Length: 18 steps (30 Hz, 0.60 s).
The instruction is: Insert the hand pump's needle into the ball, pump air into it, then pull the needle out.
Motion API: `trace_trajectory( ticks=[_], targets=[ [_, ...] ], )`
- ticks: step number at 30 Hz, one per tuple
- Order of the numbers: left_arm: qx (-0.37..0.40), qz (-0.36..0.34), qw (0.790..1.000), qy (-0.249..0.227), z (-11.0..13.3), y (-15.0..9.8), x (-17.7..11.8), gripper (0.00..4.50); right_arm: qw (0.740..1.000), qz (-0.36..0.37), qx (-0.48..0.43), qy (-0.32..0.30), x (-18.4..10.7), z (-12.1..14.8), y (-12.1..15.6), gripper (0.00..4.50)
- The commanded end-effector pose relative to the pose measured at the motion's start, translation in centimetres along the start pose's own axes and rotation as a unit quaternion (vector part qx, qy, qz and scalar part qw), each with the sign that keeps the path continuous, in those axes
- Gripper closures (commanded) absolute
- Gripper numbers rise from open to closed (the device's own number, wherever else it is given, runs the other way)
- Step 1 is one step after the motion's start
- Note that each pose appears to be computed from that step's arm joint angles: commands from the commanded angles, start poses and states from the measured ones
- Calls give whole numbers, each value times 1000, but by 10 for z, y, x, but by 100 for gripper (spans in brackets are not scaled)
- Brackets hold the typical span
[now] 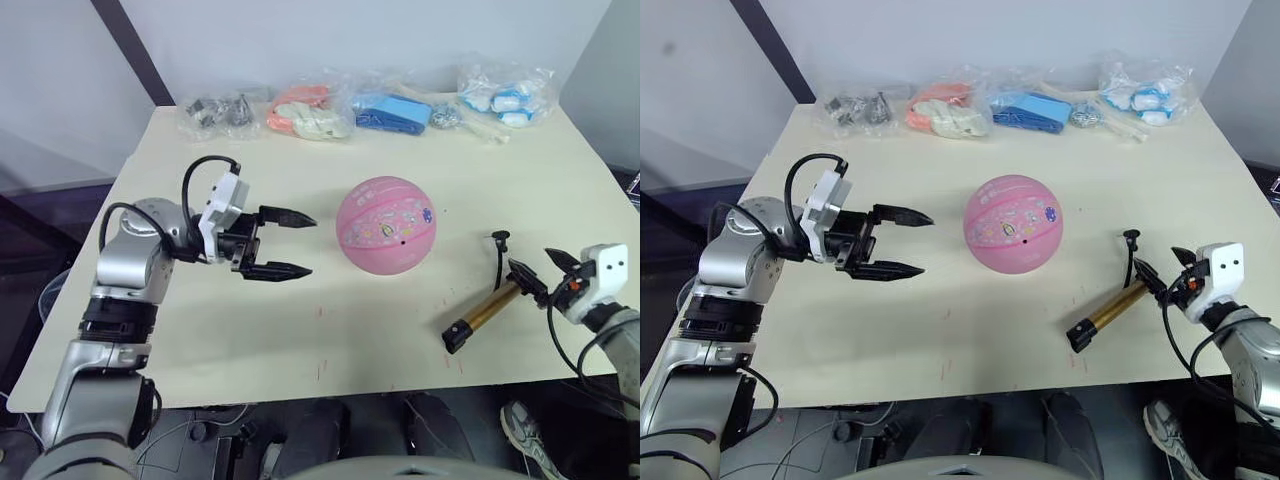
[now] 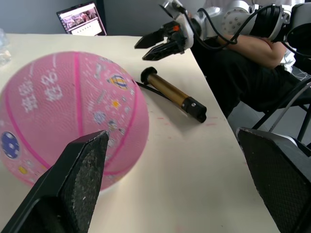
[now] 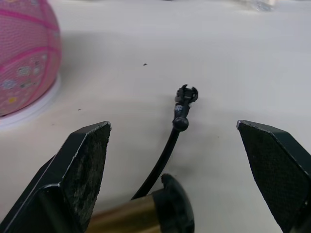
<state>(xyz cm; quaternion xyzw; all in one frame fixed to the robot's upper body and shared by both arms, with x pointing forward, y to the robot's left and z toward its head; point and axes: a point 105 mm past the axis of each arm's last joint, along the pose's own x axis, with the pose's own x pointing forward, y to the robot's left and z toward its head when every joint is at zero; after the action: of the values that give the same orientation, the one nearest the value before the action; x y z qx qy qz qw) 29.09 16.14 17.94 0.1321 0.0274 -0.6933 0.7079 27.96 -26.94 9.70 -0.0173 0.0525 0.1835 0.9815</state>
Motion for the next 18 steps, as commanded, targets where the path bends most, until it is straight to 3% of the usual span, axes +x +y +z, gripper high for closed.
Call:
trace_trajectory(
  ticks=[1,9,18],
  targets=[
    [26,29,999,0,3,-4,-15,0,999,10,-38,-31,-19,18,-3,14],
    [-15,103,994,16,-34,-18,-30,0,997,35,-65,-29,-46,14,-6,14],
    [-69,223,971,42,-77,-31,-54,0,993,91,-73,-22,-77,11,-4,14]
  ],
)
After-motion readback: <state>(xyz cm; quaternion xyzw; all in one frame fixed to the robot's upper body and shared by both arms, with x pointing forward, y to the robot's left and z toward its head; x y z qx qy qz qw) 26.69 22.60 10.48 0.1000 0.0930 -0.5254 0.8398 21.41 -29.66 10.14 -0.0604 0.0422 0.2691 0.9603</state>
